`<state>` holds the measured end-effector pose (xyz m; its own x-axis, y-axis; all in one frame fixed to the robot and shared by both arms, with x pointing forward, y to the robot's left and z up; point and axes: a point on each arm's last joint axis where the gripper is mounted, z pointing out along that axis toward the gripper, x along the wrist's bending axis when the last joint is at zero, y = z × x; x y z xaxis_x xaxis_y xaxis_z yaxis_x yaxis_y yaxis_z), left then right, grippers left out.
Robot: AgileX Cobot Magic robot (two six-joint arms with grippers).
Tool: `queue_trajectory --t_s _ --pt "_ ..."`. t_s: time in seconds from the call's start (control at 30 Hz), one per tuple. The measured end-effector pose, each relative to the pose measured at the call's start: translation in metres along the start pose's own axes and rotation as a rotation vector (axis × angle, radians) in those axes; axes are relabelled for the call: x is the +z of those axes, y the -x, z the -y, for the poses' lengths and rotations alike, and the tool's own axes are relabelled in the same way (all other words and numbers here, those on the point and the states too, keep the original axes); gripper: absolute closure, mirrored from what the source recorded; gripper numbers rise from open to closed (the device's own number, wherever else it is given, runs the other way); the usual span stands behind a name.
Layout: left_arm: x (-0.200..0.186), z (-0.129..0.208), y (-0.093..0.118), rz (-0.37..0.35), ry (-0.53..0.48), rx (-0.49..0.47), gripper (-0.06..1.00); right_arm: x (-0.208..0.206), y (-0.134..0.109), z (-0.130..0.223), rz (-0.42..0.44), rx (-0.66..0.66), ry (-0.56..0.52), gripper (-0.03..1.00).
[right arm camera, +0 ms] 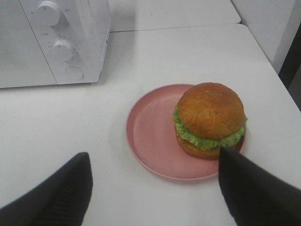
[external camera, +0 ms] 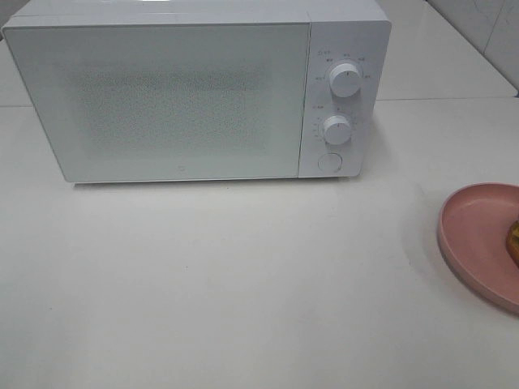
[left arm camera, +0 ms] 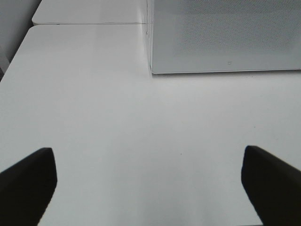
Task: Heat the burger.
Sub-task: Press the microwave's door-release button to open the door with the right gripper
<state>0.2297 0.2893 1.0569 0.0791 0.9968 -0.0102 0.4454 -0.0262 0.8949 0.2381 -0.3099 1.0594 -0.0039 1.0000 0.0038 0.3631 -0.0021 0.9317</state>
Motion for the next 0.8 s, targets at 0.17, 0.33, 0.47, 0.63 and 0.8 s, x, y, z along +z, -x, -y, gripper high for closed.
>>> queue_trajectory --t_s 0.17,0.33,0.47,0.63,0.8 --pt "0.0 0.0 0.0 0.0 0.0 0.0 -0.05 0.0 0.0 0.0 0.0 0.0 0.0 0.24" --pt "0.0 0.0 0.0 0.0 0.0 0.0 -0.05 0.0 0.0 0.0 0.0 0.0 0.0 0.23" --pt "0.0 0.0 0.0 0.0 0.0 0.0 -0.05 0.0 0.0 0.0 0.0 0.0 0.0 0.23" --pt "0.0 0.0 0.0 0.0 0.0 0.0 -0.05 -0.002 0.0 -0.002 0.0 0.0 0.007 0.23" --pt "0.0 0.0 0.0 0.0 0.0 0.0 -0.05 -0.003 0.0 -0.012 0.004 -0.004 0.013 0.21"
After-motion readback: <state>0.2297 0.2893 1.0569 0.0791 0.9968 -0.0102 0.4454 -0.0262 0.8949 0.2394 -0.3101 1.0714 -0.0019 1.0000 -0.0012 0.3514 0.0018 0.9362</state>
